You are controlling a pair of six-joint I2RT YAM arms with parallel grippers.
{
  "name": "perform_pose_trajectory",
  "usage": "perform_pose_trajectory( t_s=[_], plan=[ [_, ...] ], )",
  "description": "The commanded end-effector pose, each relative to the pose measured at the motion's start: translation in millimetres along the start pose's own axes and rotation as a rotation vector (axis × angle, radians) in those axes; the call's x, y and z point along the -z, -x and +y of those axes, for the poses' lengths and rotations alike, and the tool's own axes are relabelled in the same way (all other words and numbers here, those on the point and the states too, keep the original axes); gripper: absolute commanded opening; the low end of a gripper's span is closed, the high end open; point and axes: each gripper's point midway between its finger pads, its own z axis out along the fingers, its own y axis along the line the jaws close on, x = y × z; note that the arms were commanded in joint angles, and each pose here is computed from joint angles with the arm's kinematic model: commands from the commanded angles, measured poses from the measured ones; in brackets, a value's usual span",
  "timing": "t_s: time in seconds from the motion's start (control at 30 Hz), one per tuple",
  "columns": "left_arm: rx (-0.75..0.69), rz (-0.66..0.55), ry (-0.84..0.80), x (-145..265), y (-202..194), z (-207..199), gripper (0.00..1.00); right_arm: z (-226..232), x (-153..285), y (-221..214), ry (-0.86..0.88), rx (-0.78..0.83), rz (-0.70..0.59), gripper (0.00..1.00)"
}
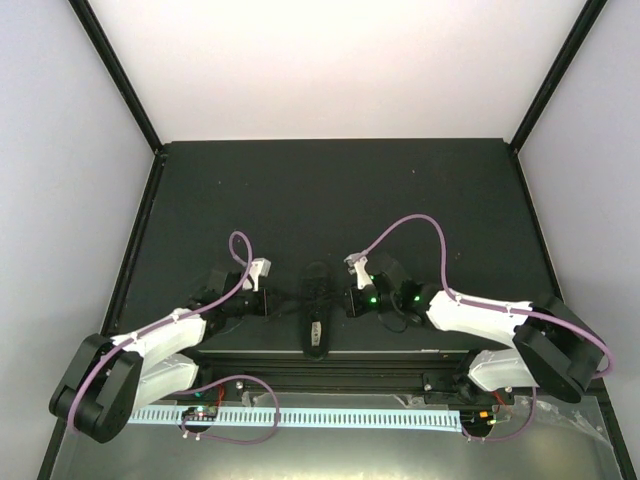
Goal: Tie the shoes
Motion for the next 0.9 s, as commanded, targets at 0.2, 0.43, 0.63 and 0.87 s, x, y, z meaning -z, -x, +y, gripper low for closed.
perform_pose_trajectory(
  t_s=[0.2, 0.43, 0.63, 0.87],
  plan=[
    [0.07, -0.046, 0.134, 6, 4, 28, 0.02, -13, 8, 6, 0.007, -0.052, -0.037, 0.02],
    [-0.026, -0.036, -0.005, 6, 9, 0, 0.02, 5, 1, 19, 0.065, 0.017, -0.016, 0.02],
    [-0.073, -0.05, -0.012, 12, 20, -10, 0.13, 5, -26, 42, 0.043, 0.038, 0.007, 0.05],
    [-0.127, -0.139, 0.015, 29, 41, -20, 0.76, 0, -28, 57, 0.024, 0.026, -0.019, 0.59]
  ],
)
